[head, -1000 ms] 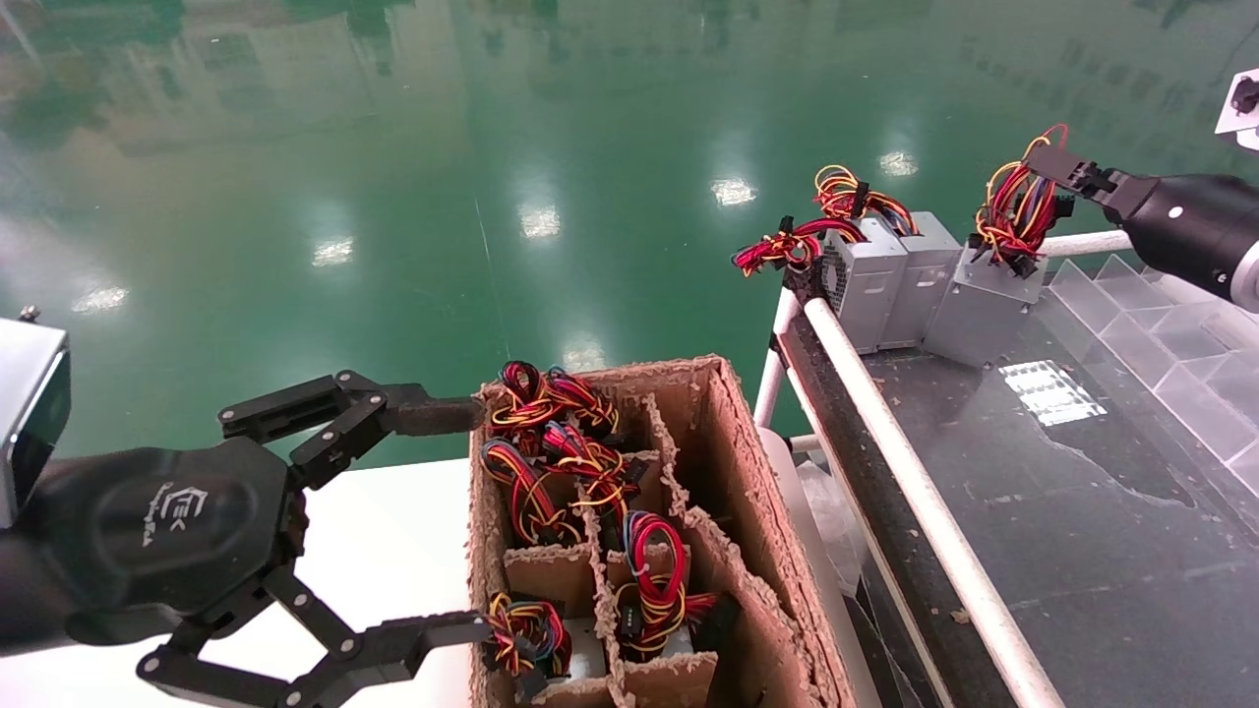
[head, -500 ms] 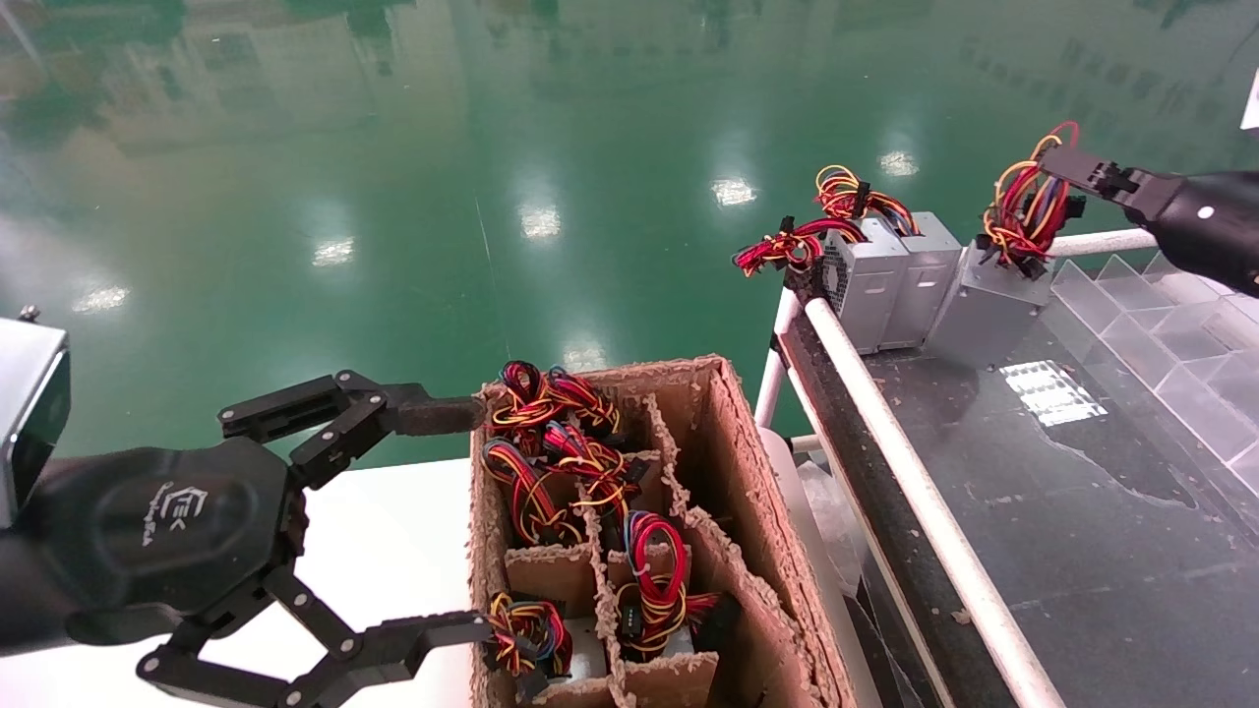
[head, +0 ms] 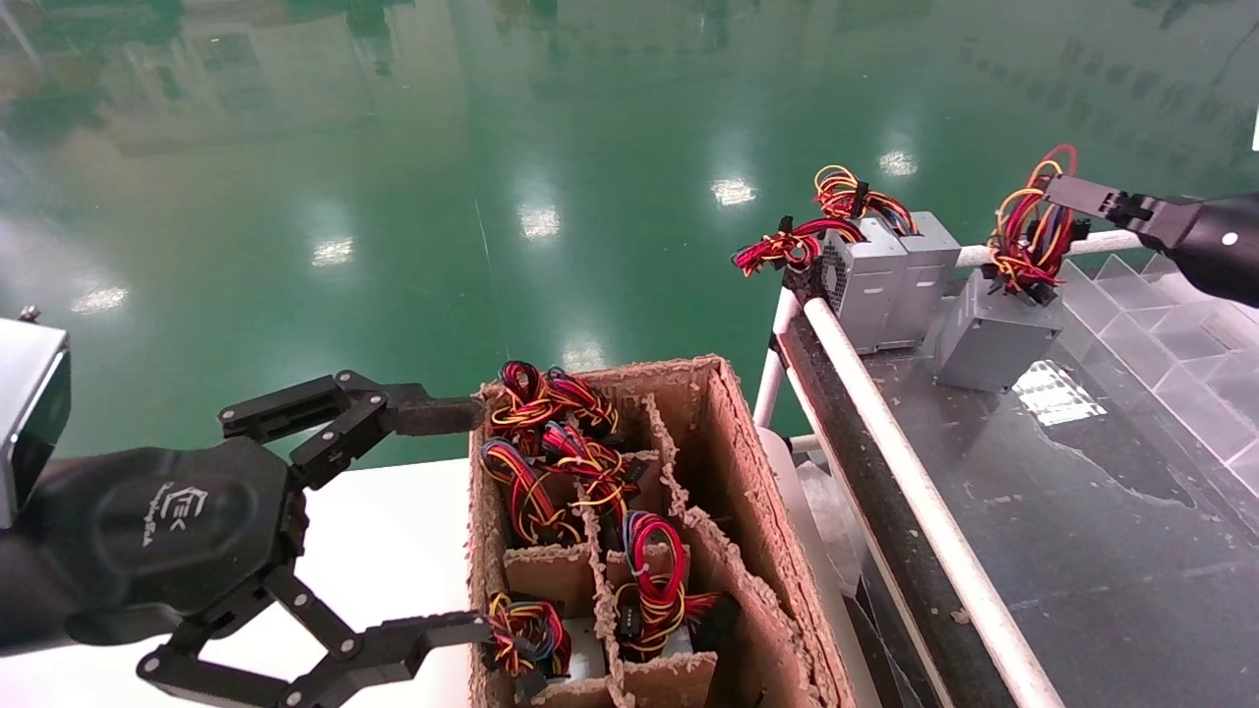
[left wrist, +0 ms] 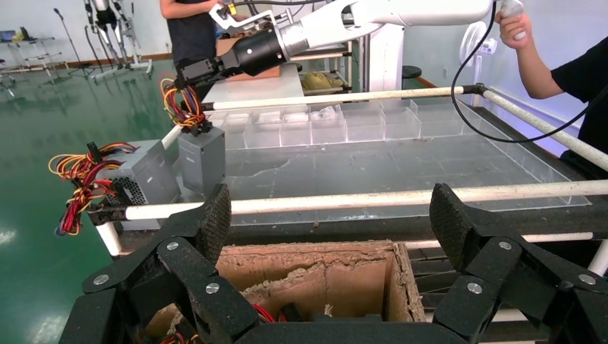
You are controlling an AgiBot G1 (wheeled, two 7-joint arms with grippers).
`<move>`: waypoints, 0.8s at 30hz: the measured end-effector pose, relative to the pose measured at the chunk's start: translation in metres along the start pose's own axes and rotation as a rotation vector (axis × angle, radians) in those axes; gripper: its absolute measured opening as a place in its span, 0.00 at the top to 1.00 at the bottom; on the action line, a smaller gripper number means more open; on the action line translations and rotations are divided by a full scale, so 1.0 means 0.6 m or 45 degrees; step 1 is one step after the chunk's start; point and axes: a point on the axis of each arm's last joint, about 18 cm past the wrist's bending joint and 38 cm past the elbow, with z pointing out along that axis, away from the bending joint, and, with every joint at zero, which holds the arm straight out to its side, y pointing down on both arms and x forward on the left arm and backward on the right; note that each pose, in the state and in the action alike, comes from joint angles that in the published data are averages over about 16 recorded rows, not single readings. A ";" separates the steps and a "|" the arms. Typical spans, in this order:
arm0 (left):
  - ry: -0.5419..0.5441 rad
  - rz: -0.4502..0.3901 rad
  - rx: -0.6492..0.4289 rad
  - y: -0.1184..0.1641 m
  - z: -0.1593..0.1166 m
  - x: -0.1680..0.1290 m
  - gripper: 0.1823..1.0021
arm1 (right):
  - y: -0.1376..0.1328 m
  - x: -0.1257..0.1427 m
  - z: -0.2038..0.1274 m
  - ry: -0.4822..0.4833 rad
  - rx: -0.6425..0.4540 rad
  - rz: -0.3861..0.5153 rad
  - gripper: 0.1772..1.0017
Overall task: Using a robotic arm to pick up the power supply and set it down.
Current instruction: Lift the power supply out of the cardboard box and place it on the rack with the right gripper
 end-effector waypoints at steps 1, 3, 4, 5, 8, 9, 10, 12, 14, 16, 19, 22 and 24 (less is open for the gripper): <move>0.000 0.000 0.000 0.000 0.000 0.000 0.00 | 0.000 -0.003 0.000 -0.012 -0.005 -0.005 0.98; 0.000 0.000 0.000 0.000 0.000 0.000 0.00 | 0.001 -0.011 0.002 -0.037 -0.015 -0.013 0.98; 0.000 0.000 0.000 0.000 0.000 0.000 0.00 | 0.002 -0.015 0.003 -0.050 -0.019 -0.016 0.98; 0.000 0.000 0.000 0.000 0.000 0.000 0.00 | 0.002 -0.020 0.004 -0.064 -0.024 -0.019 0.98; 0.000 0.000 0.000 0.000 0.000 0.000 0.00 | 0.006 -0.035 0.011 -0.106 -0.038 -0.025 0.98; 0.000 0.000 0.000 0.000 0.000 0.000 0.00 | 0.007 -0.040 0.013 -0.119 -0.043 -0.026 0.98; 0.000 0.000 0.000 0.000 0.000 0.000 0.00 | 0.008 -0.046 0.016 -0.133 -0.047 -0.027 0.98; 0.000 0.000 0.000 0.000 0.000 0.000 0.00 | 0.012 -0.056 0.022 -0.158 -0.057 -0.029 0.98; 0.000 0.000 0.000 0.000 0.000 0.000 0.00 | 0.015 -0.067 0.028 -0.180 -0.066 -0.033 0.98; 0.000 0.000 0.000 0.000 0.000 0.000 0.00 | 0.018 -0.076 0.034 -0.199 -0.074 -0.035 0.98; 0.000 0.000 0.000 0.000 0.000 0.000 0.00 | 0.023 -0.086 0.042 -0.218 -0.083 -0.034 0.98; 0.000 0.000 0.000 0.000 0.000 0.000 0.00 | 0.028 -0.093 0.049 -0.226 -0.089 -0.031 0.98; 0.000 0.000 0.000 0.000 0.000 0.000 0.00 | 0.031 -0.096 0.052 -0.227 -0.092 -0.027 0.98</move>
